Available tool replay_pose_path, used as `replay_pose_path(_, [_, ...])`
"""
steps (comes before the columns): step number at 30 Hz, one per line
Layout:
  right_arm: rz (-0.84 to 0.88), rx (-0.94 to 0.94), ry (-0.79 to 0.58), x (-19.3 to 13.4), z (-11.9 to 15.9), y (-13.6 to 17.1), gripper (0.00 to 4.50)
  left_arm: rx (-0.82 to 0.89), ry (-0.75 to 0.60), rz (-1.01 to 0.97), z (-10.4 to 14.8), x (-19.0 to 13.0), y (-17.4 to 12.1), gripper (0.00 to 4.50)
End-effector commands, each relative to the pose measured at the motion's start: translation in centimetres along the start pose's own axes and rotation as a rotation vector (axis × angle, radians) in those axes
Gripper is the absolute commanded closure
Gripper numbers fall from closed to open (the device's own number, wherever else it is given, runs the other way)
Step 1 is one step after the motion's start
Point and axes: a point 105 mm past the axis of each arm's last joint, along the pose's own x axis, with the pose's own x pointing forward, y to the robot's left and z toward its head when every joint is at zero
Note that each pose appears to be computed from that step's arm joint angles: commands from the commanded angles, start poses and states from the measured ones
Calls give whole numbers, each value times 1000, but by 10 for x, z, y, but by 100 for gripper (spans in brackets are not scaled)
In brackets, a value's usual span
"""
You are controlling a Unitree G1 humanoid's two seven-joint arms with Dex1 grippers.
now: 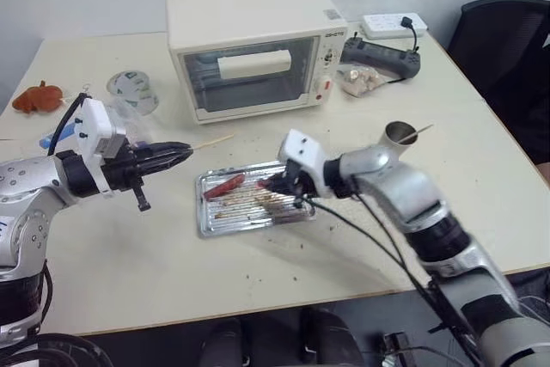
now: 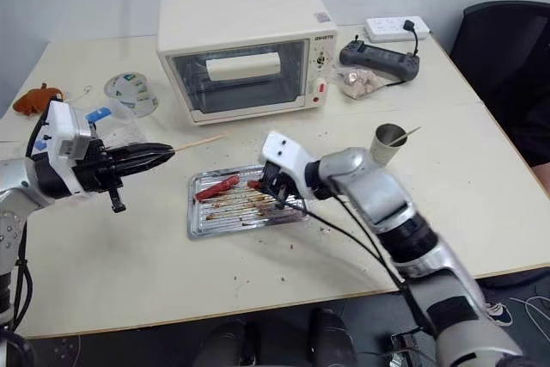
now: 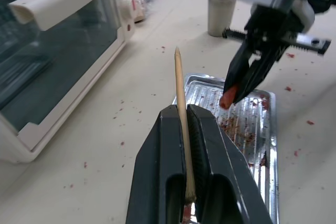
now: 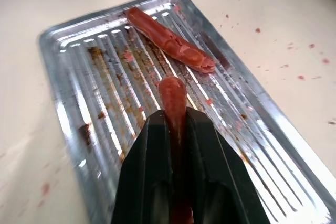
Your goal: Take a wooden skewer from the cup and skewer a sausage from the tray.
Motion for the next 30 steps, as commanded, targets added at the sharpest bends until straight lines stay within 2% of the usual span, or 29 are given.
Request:
replay_pose_path(1, [78,-88,-23,-32,24,13,442,5,6,-134,10,2,-13,450])
replay_pose_path(5, [118,-145,17,-56,29,23,442,-14,23,-272,13,6,-29,450])
replay_pose_path(11, [113,-163,23,-61,32,27,442,-5,16,-363,17,13,-41,450])
replay_pose_path(17, [82,-163,13,-60,34,24,442,7,-5,-384,21,19,-43,450])
replay_pose_path(30, [67,-155,-18,-62,44,26,442,0,3,-362,13,22,-40,450])
